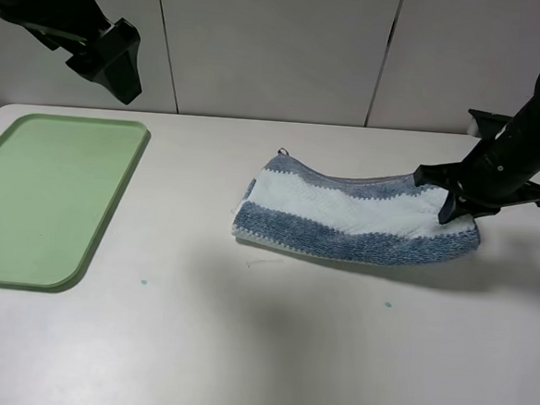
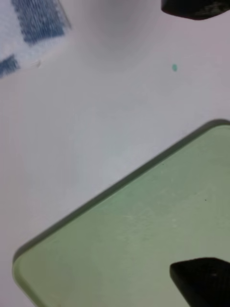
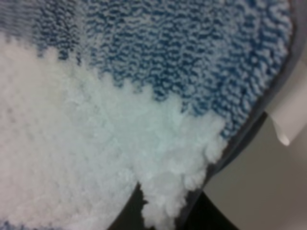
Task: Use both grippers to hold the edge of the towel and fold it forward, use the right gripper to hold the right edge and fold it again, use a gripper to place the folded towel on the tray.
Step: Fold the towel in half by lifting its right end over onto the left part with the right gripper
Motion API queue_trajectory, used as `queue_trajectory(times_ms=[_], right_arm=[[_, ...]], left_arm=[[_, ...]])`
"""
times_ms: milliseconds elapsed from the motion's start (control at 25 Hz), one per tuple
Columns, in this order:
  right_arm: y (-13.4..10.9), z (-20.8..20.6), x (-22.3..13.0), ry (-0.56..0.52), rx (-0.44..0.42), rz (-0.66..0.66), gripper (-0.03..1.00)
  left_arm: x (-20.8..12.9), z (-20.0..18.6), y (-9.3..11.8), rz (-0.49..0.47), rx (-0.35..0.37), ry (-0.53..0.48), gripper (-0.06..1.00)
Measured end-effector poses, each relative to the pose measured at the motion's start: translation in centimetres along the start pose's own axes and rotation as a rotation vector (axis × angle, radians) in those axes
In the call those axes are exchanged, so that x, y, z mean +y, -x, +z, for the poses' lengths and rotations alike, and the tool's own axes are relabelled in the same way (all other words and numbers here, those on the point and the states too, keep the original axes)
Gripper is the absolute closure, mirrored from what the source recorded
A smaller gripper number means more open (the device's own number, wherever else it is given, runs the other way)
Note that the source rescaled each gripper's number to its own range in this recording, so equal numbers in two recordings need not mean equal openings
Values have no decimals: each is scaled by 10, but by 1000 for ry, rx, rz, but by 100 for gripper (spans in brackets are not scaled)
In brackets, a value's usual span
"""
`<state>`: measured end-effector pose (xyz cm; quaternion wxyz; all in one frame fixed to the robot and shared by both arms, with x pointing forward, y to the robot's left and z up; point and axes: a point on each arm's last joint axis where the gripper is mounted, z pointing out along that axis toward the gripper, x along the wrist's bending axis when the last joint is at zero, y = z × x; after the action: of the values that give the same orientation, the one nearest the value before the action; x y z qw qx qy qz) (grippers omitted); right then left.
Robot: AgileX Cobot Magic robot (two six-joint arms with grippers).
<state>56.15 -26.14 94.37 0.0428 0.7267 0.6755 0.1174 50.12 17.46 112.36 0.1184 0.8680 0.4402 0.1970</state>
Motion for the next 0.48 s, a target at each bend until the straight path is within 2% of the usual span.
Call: queue_trajectory(times_ms=[480], right_arm=[[35,-40,-6,-10,-87,17,96]], left_arm=[[0,0,0,0,0,0,-5]])
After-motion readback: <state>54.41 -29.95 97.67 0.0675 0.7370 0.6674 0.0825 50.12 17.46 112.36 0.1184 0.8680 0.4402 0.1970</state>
